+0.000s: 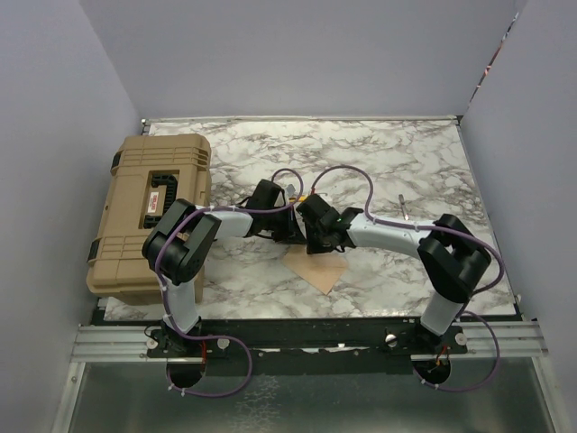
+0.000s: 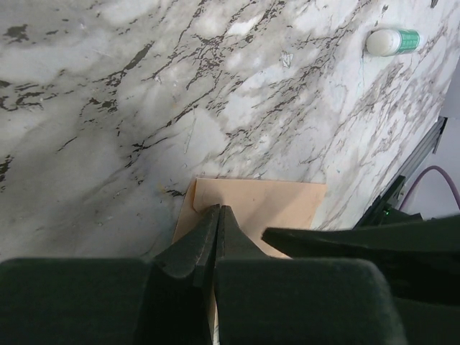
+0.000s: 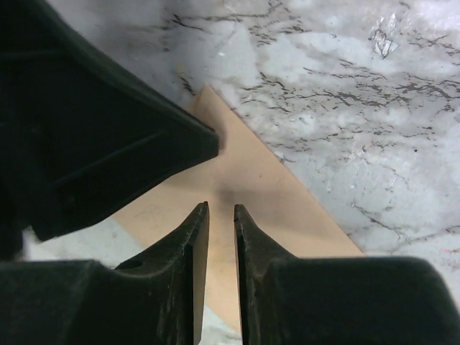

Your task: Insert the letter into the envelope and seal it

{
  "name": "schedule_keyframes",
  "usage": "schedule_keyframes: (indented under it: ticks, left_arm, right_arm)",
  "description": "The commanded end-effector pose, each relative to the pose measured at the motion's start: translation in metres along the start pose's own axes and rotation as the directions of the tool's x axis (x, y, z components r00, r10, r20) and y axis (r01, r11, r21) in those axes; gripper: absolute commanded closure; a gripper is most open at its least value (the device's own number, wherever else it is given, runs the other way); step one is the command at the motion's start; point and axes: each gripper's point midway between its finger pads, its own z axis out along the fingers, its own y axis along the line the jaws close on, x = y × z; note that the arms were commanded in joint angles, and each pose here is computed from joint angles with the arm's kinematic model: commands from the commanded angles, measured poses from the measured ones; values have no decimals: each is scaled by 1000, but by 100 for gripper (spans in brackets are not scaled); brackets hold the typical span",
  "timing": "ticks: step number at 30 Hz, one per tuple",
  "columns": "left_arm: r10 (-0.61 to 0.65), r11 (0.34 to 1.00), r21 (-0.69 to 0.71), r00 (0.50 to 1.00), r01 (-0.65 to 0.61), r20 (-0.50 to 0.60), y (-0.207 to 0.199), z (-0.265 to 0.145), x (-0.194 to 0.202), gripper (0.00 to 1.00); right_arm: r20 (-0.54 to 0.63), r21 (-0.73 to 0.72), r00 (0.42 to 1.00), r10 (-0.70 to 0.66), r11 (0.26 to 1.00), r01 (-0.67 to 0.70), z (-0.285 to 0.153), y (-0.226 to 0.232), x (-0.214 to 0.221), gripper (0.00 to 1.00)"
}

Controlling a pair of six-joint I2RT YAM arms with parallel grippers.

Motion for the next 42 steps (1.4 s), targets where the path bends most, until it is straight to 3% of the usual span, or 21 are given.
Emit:
schedule_keyframes:
  ticks: [1,11,26,36,42]
  left_arm:
    - [-18,992,-126,998,11,-55,39,9,21,100]
    - [-10,991,-130,999,4,-47,39,9,18,100]
    - [-11,989,-146,998,1,-62,41,10,17,100]
    - [-8,988,-155,997,-3,-71,43,10,18,100]
    - [-4,988,-154,997,-8,-80,43,10,20,100]
  right_arm:
    - [-86,90,995,-58,994,66,18,-21,24,77]
    - [-190,195,981,-49,977,87,6,-56,60,88]
    - [-275,216,961,-41,971,104,-11,-77,91,92]
    - [-269,217,955,-126,958,188,-18,-76,74,93]
    - [-124,146,982,-140,977,157,-30,-44,27,88]
